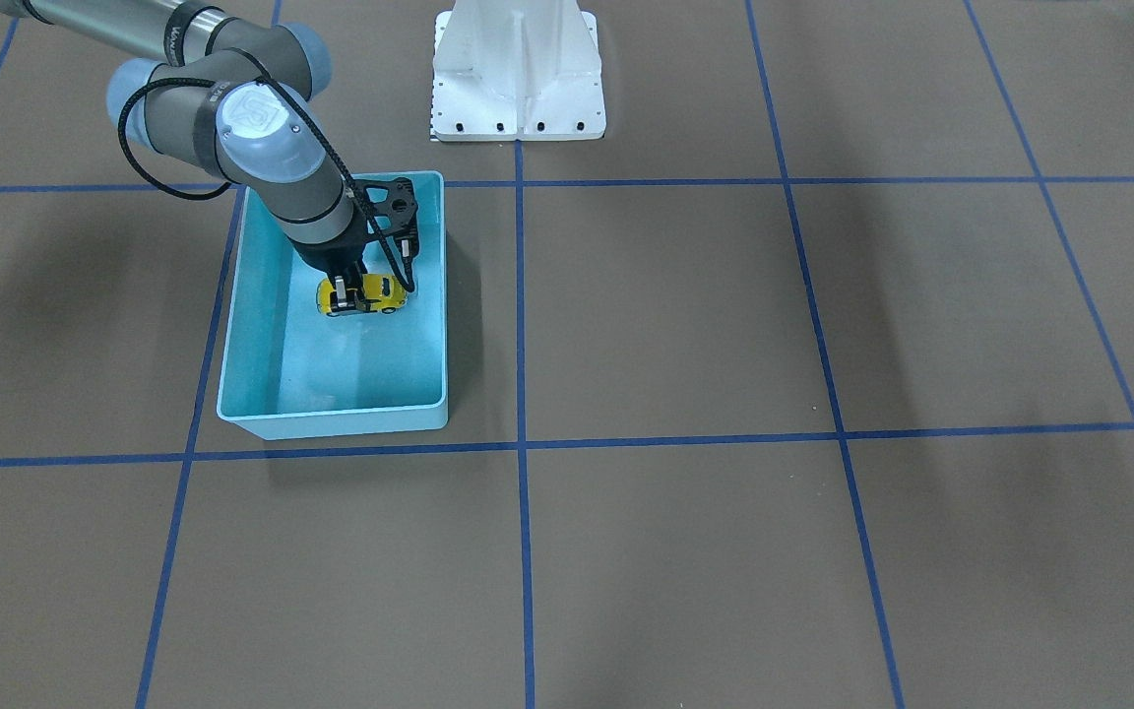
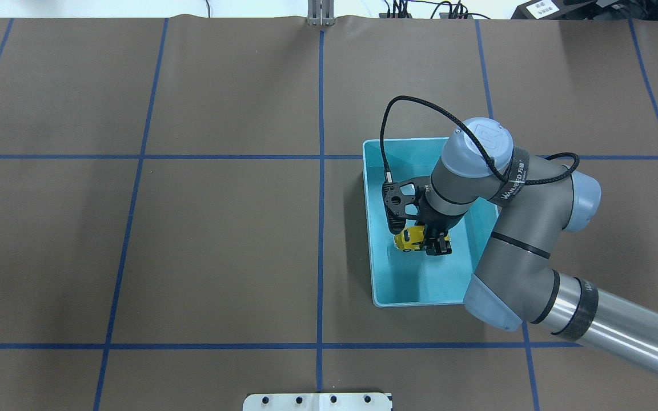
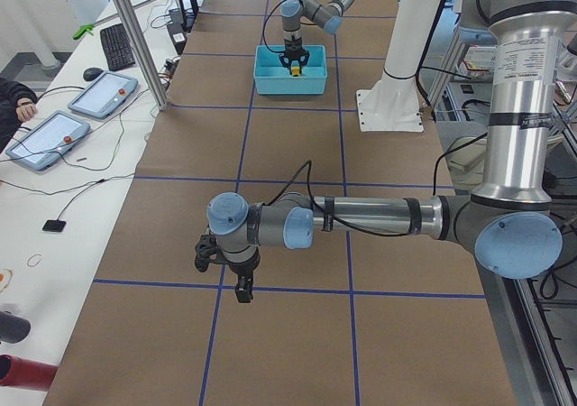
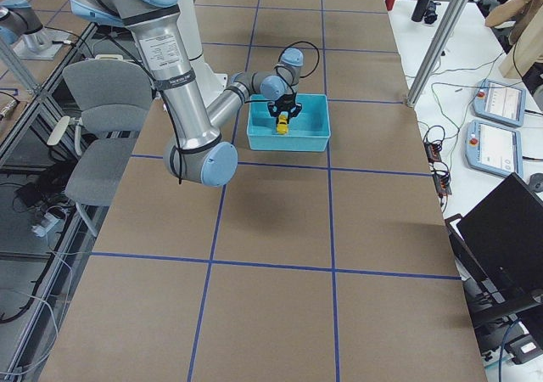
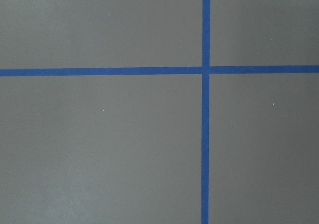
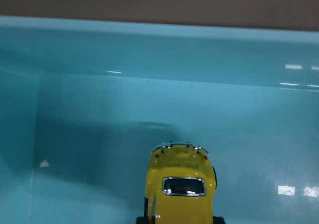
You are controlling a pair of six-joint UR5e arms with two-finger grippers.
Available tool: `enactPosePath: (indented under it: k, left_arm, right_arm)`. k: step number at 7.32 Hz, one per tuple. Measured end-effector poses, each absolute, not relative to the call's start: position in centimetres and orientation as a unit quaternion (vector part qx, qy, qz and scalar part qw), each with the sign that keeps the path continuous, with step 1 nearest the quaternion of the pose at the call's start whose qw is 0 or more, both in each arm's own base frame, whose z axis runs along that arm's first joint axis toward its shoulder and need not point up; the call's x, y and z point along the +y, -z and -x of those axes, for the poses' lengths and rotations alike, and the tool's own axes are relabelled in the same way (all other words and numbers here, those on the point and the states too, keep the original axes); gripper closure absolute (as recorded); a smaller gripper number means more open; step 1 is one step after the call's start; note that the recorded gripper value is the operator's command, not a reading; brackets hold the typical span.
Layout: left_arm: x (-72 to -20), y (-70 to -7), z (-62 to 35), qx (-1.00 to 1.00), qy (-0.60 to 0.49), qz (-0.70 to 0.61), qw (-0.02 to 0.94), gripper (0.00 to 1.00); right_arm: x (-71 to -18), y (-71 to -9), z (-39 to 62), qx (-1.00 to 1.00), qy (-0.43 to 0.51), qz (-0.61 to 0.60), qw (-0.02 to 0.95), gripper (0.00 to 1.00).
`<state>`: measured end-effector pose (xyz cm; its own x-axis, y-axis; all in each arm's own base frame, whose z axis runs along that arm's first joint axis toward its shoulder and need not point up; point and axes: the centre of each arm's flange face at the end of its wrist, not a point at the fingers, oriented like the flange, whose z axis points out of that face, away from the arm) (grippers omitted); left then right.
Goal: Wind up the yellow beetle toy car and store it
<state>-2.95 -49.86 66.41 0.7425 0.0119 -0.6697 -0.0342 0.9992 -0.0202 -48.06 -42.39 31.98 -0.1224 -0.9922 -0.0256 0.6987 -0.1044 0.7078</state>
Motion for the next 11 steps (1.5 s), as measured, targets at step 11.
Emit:
enactPosePath:
  k: [11]
  left_arm:
    - [-51.6,-66.5,2.4,0.359,-0.014,0.019,0.933,0.0]
  right_arm:
    - [-49.0,-47.7,11.7,-0.333,0.456,-0.145,0.813,0.0]
